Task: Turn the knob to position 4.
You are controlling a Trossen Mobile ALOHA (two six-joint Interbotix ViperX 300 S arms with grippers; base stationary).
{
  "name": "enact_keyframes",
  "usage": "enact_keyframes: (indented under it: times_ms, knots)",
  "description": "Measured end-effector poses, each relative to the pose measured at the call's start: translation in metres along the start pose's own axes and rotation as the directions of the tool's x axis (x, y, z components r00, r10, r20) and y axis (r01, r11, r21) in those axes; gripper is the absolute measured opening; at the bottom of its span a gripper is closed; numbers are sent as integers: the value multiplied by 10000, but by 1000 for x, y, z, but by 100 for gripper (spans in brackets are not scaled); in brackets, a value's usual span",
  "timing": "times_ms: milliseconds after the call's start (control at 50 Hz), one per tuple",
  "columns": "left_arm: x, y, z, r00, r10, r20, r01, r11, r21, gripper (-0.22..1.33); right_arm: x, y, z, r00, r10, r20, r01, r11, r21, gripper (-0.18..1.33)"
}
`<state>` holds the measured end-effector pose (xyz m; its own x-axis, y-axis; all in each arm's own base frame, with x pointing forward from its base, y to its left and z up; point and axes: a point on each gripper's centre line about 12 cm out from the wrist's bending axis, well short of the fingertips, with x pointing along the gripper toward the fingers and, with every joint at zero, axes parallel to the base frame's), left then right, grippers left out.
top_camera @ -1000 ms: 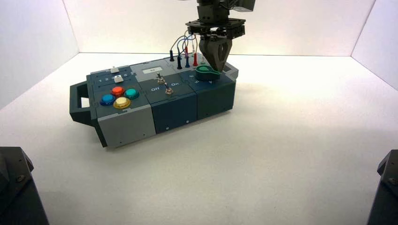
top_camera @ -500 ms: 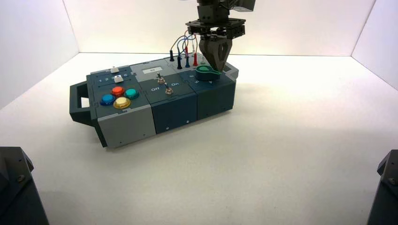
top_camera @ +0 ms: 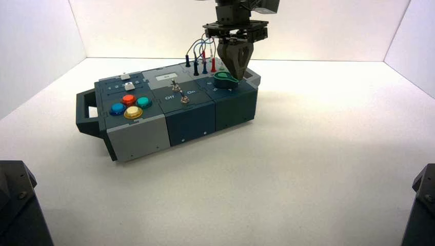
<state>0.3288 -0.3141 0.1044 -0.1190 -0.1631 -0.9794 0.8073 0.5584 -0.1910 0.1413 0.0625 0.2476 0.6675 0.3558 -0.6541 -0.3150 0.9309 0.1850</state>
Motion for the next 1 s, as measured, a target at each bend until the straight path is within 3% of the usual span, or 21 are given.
enact_keyframes:
  times_ms: [1000]
  knots:
    - [0,-3,-3,9993,-110,-363,117,9997,202,-16,-1,3,0,9998,175,99,-174,9997,-146,-14]
